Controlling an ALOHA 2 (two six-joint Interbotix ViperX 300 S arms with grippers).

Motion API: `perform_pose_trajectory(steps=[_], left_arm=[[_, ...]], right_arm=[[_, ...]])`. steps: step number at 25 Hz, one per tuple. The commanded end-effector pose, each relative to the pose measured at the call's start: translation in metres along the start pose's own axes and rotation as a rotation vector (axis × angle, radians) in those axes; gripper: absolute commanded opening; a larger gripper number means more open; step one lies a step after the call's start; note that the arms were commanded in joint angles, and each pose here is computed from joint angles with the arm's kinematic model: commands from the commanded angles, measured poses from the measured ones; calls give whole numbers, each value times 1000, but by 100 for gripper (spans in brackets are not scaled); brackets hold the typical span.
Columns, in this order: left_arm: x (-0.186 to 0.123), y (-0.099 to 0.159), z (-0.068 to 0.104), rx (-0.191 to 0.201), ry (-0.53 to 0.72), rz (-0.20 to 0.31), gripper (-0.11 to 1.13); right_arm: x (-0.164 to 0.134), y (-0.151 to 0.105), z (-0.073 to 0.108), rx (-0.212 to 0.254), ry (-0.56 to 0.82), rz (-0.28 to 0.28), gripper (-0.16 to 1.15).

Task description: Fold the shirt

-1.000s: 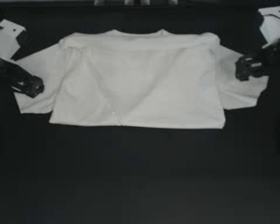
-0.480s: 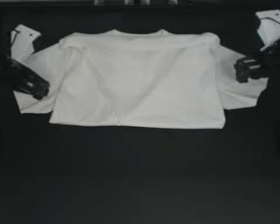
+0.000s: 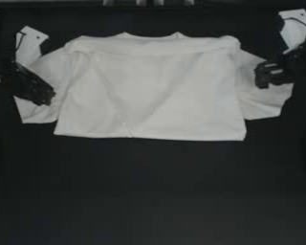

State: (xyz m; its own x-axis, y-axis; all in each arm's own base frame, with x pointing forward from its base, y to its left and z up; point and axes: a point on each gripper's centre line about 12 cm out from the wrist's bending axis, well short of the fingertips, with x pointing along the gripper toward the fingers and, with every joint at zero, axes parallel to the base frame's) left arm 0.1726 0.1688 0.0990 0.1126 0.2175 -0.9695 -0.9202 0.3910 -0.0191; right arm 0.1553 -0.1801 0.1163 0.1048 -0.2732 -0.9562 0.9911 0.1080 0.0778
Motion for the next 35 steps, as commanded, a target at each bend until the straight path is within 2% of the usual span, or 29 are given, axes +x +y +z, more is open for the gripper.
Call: perform_pose_trajectory(steps=[1, 3, 5, 8, 16, 30, 33, 35], left_arm=[[-1, -3, 0, 31, 9, 11, 33], [-2, -6, 0, 58, 7, 15, 13], [-4, -11, 1, 92, -1, 19, 3], [-10, -16, 6, 123, 2, 38, 4], [-23, -26, 20, 154, -24, 45, 4], [-42, -29, 30, 156, -64, 44, 4], [-43, -28, 30, 157, -68, 44, 4], [-44, -28, 29, 157, -66, 46, 4]], right_arm=[[-3, 3, 3, -1, -19, 17, 99], [-3, 3, 3, -7, -19, 18, 99], [-3, 3, 3, -2, -18, 19, 99], [-2, 1, 0, 1, -9, 15, 99], [1, -6, -10, 18, 39, -20, 99], [12, -4, -19, -3, 99, -49, 98], [12, -3, -20, -6, 101, -49, 91], [12, -3, -22, -6, 107, -49, 74]])
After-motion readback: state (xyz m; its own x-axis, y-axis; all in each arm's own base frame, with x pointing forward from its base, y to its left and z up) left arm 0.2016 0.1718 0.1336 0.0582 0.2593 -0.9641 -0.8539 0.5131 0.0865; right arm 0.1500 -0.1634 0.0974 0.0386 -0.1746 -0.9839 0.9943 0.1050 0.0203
